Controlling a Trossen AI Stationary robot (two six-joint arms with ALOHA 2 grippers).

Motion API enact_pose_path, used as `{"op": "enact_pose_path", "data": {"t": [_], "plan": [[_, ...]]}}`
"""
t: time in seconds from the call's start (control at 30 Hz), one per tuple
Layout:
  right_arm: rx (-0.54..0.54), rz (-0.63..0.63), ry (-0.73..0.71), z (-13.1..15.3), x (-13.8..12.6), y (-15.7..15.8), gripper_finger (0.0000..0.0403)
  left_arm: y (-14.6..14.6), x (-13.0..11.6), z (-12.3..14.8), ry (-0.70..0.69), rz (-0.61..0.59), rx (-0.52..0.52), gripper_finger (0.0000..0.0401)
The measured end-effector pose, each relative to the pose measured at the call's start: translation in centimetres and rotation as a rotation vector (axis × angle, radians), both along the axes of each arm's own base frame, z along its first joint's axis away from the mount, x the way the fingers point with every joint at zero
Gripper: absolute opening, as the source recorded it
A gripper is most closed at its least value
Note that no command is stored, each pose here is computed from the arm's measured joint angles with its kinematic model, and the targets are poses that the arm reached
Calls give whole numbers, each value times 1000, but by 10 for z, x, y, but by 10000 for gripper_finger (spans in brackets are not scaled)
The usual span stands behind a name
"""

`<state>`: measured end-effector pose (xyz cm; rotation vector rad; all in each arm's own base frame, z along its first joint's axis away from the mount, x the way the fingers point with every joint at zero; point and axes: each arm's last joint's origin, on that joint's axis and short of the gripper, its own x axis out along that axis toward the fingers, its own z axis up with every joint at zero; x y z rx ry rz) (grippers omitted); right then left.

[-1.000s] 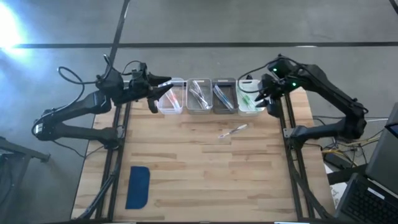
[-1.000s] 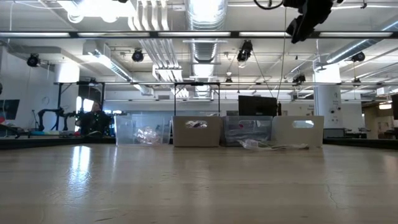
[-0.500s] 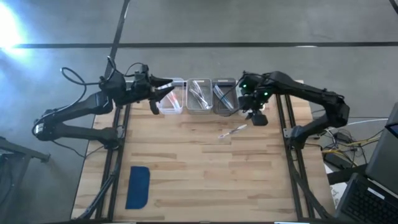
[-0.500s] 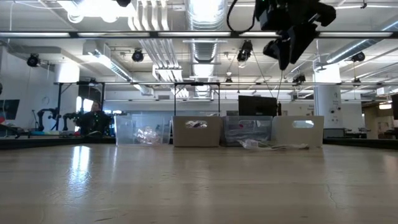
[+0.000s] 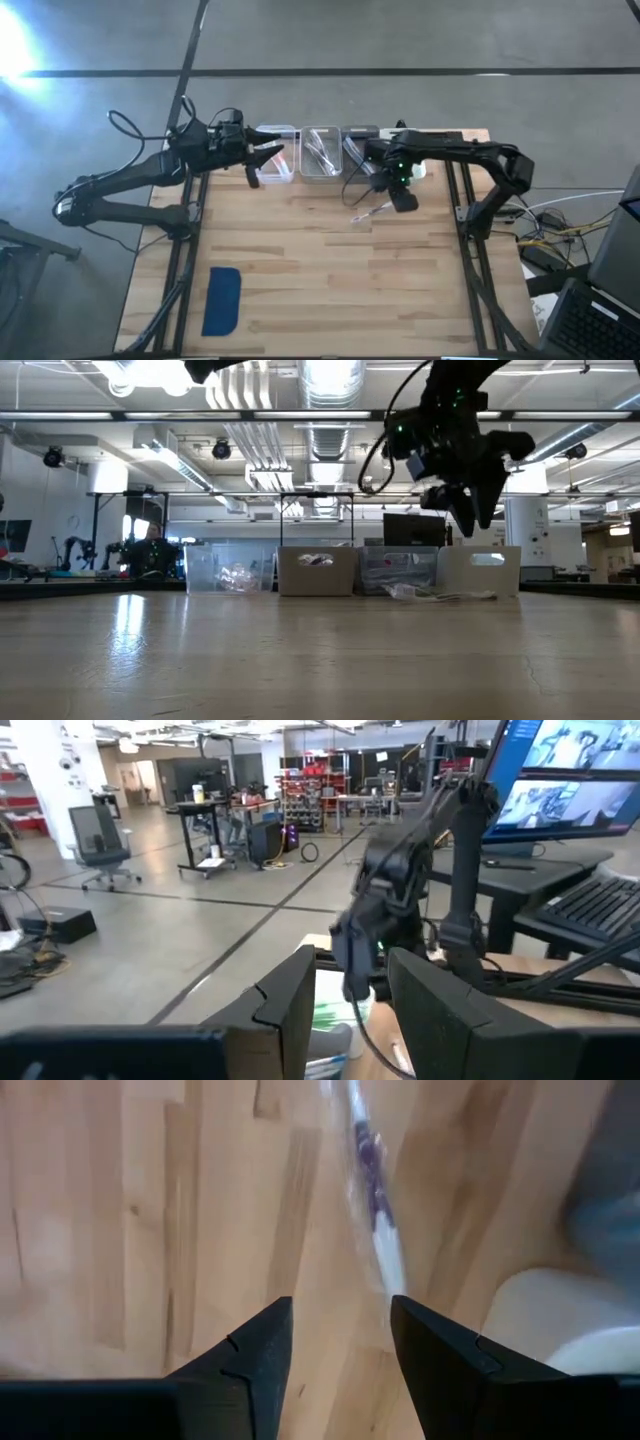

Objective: Pick & Place Toothbrushes
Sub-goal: Put the purple toothbrush into the gray bin

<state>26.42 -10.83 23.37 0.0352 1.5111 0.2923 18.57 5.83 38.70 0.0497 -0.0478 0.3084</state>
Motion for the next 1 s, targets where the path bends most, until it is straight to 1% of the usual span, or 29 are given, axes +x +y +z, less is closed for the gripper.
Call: {"op": "enact_pose_path", "data": {"t": [0.2,0.43,0.47,0.53,0.63,0.77,0.87,1.0], "plan": [[18,2,47,-30,2,-1,147,2,-1,2,-8,62,43,136],[6,17,23,-51,8,-1,141,2,-1,6,-34,84,89,136],[-1,32,19,-53,8,-1,143,2,-1,7,-40,86,96,135],[-55,58,8,-57,10,0,149,2,-2,8,-50,89,106,136],[-103,82,9,-65,11,1,159,2,-2,9,-58,96,109,136],[-112,92,15,-77,7,4,169,2,-2,9,-61,96,105,136],[-142,99,9,-84,4,4,173,2,-2,9,-62,96,105,136],[-144,101,15,-90,0,6,164,2,-2,9,-63,97,105,136]]}}
